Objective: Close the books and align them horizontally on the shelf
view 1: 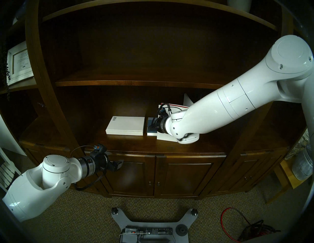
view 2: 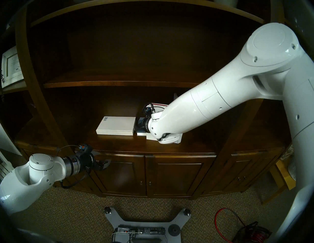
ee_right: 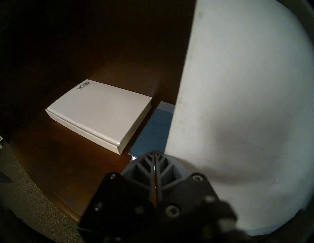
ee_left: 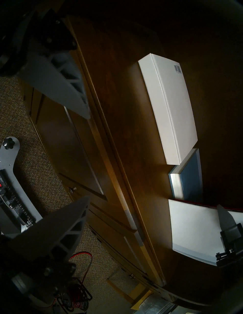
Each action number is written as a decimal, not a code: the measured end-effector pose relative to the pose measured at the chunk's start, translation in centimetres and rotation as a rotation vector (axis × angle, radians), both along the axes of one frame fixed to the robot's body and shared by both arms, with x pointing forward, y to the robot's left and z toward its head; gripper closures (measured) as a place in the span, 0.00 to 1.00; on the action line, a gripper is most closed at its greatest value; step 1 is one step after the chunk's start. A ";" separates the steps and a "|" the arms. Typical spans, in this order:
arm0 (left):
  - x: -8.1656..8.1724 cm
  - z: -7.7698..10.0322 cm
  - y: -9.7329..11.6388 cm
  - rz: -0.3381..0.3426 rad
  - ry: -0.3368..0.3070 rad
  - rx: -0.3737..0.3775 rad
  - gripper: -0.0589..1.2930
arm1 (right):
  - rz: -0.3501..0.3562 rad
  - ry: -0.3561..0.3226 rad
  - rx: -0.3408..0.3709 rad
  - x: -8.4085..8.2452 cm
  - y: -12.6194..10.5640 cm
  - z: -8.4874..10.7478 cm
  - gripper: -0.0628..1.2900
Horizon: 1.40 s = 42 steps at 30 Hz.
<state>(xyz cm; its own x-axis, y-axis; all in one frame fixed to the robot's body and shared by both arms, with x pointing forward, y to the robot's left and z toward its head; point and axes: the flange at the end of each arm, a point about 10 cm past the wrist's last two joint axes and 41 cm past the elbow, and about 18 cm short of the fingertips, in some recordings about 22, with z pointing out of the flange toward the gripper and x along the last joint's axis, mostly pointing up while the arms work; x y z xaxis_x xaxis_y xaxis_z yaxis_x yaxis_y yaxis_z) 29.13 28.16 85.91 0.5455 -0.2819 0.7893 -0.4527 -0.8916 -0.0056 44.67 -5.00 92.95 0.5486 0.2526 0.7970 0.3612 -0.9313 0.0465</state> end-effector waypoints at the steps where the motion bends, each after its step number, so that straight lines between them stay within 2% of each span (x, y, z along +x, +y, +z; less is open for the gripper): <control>1: 0.0 0.0 0.0 0.000 0.000 0.000 0.04 | -0.003 0.000 -0.002 0.0 0.0 0.0 0.98; 21: 0.0 0.0 0.0 0.000 0.000 0.000 0.04 | -0.072 -0.006 -0.064 -0.1 -0.3 -0.2 0.98; 31: 0.0 0.0 0.0 0.000 0.000 0.000 0.04 | -0.101 0.017 -0.095 -1.6 -1.5 -0.5 0.98; 34: 0.0 0.0 0.0 0.000 0.000 0.000 0.04 | -0.082 0.023 -0.080 -2.1 -1.7 -0.3 0.98; 42: 0.0 0.0 0.0 0.000 0.000 0.000 0.04 | 0.063 0.047 0.010 -3.7 0.2 0.3 0.98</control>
